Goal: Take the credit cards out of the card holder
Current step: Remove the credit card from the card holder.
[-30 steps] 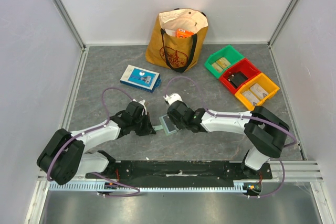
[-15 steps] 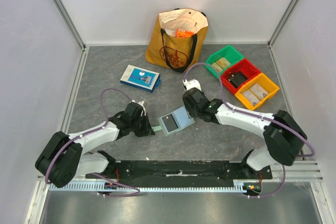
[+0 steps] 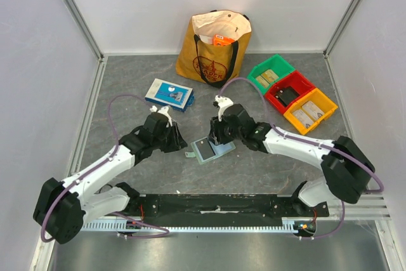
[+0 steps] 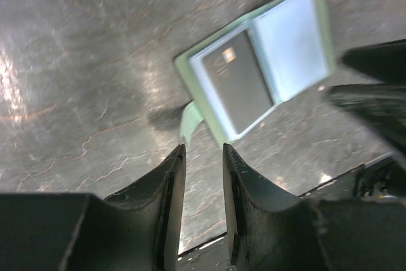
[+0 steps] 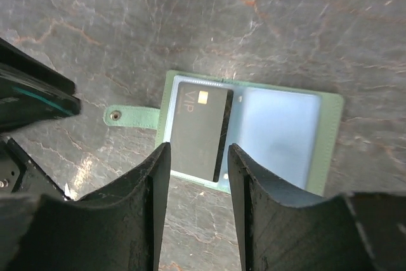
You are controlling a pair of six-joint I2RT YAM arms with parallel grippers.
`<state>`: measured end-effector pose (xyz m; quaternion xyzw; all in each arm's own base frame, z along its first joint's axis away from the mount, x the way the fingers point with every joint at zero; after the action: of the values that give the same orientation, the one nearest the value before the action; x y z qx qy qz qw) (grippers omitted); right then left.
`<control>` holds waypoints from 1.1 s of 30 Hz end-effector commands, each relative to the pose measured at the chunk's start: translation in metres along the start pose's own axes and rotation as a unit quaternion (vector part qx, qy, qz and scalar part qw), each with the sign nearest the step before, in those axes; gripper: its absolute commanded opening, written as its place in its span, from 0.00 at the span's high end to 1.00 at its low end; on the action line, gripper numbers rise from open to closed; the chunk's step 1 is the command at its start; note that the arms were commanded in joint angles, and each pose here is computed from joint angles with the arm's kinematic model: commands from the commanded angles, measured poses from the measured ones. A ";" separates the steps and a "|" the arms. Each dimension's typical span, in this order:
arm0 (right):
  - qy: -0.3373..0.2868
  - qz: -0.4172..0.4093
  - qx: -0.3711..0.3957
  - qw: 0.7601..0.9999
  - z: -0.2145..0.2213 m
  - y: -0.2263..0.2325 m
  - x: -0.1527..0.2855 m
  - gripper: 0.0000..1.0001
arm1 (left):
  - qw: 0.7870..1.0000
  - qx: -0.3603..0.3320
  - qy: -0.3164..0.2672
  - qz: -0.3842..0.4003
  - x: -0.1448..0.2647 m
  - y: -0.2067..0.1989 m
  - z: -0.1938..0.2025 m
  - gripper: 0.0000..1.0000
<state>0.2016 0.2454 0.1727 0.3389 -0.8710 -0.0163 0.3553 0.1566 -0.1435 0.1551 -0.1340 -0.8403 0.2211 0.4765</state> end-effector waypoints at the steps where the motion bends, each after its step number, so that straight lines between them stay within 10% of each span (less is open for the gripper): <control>1: 0.006 -0.068 -0.043 0.997 0.012 0.003 -0.018 0.53 | 0.998 -0.026 -0.033 0.043 0.020 -0.027 -0.022 0.64; 33: 0.049 -0.186 -0.190 0.963 0.072 -0.048 -0.050 0.76 | 0.996 -0.005 0.092 0.008 -0.076 -0.013 0.028 0.94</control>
<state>0.2103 0.2215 0.0776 0.4029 -0.7658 -0.2222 0.4493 0.1738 -0.1955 0.1015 -0.1752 -0.7958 0.2013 0.5436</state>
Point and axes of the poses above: each gripper's point midway between its finger pads, its own x axis back along the fingers, its own y axis along the line the jaws close on, z = x × y, the point moved 10 cm from there along x, back along the fingers, and after that the axes turned 3 degrees about x, right-handed, at the moved point
